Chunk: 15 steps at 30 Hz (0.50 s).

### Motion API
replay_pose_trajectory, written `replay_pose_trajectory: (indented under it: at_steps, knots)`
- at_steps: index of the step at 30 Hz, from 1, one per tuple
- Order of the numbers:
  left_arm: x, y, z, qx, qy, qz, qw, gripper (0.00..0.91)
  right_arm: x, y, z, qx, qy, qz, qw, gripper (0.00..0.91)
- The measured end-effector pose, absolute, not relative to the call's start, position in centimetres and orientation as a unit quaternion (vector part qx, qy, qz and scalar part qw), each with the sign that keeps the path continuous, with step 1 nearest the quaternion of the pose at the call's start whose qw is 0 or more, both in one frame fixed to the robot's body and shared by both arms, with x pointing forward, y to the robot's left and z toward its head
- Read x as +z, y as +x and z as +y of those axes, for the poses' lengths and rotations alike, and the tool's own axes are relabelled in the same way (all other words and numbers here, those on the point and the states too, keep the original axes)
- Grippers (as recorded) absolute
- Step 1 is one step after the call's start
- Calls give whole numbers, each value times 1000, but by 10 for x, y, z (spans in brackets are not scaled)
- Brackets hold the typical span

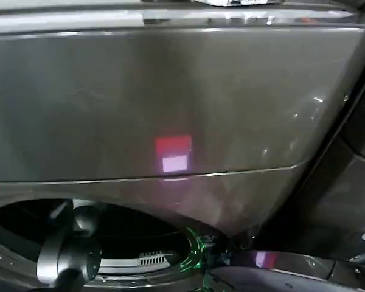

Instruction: Grasp the clothes from the dryer.

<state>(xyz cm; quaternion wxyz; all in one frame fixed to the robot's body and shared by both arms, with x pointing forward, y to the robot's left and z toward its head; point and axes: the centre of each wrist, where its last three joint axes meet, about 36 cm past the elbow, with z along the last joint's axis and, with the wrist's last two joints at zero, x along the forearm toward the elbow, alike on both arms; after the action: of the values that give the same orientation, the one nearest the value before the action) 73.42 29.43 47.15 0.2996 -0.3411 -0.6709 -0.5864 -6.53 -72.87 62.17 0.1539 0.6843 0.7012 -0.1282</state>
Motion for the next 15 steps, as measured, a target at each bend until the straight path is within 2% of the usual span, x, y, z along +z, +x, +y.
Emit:
replay_pose_trajectory:
  at_steps: [1,15]
  knots:
    - [471,734,294,-586,-342,-671,298,0,621,-66,-729,-128,684,701,154,907]
    - [471,724,307,-573,-327,-696,283,0,623,-64,-724,-130,670,717,142,907]
